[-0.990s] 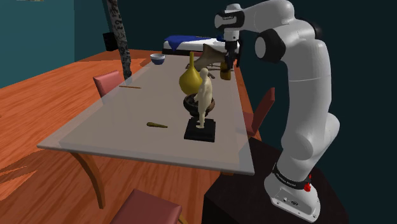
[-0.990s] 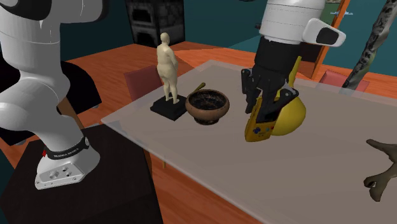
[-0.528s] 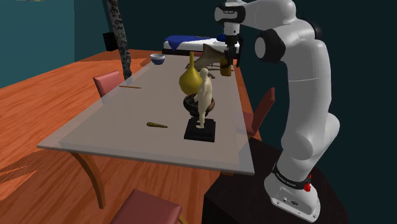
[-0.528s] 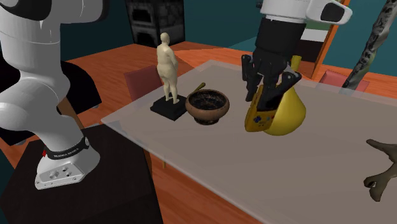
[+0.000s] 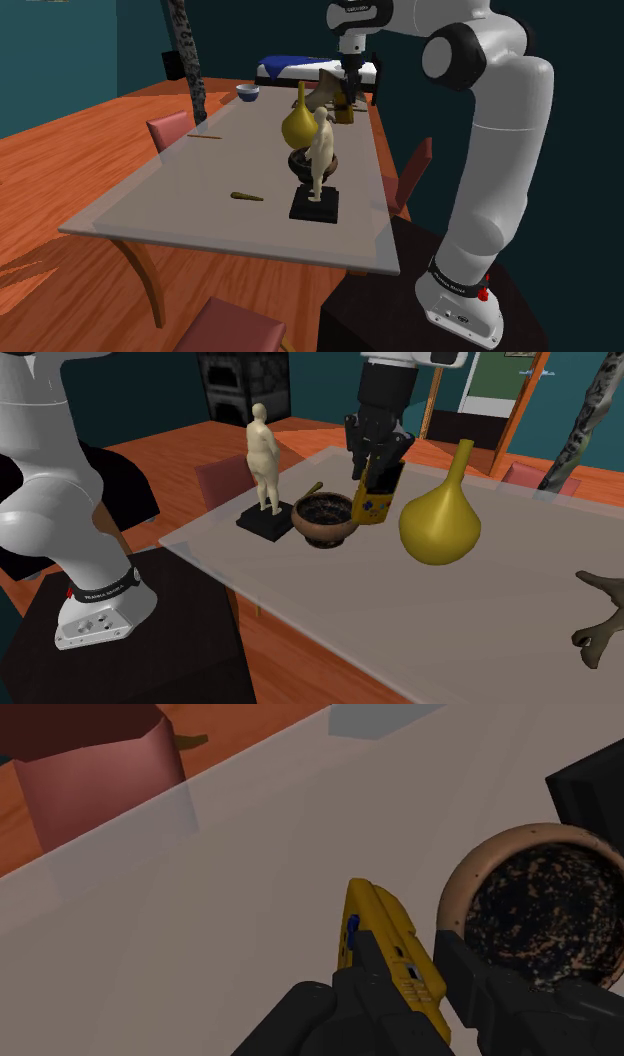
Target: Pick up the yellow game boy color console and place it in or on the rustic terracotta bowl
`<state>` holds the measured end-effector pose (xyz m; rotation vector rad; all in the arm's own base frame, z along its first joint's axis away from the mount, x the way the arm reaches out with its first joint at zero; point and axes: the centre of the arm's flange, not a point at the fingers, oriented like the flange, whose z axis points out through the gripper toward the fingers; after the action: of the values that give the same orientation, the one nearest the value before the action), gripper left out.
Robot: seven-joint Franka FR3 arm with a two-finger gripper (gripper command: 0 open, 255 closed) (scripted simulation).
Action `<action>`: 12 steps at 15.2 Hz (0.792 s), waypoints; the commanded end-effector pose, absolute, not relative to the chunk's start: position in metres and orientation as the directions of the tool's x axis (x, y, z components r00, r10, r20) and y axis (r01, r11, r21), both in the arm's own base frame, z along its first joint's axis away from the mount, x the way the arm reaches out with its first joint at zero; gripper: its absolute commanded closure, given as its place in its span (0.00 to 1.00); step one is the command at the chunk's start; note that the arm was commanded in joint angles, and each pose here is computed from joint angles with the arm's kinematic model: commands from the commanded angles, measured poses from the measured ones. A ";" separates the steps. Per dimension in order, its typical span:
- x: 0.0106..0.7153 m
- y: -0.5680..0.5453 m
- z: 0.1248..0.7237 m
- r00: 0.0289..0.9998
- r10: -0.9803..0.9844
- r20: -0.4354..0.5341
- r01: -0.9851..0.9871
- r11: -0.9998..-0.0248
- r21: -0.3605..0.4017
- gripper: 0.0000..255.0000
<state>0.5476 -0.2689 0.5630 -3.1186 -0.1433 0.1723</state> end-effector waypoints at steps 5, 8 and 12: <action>0.545 -0.188 0.572 0.990 0.091 -0.109 0.089 -0.996 -0.019 1.00; 0.543 -0.149 0.576 0.990 0.091 -0.109 0.089 -0.996 -0.019 1.00; 0.541 -0.096 0.581 0.990 0.091 -0.109 0.089 -0.996 -0.019 1.00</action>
<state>0.5420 -0.1100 0.5802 -3.1192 -0.1441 0.1721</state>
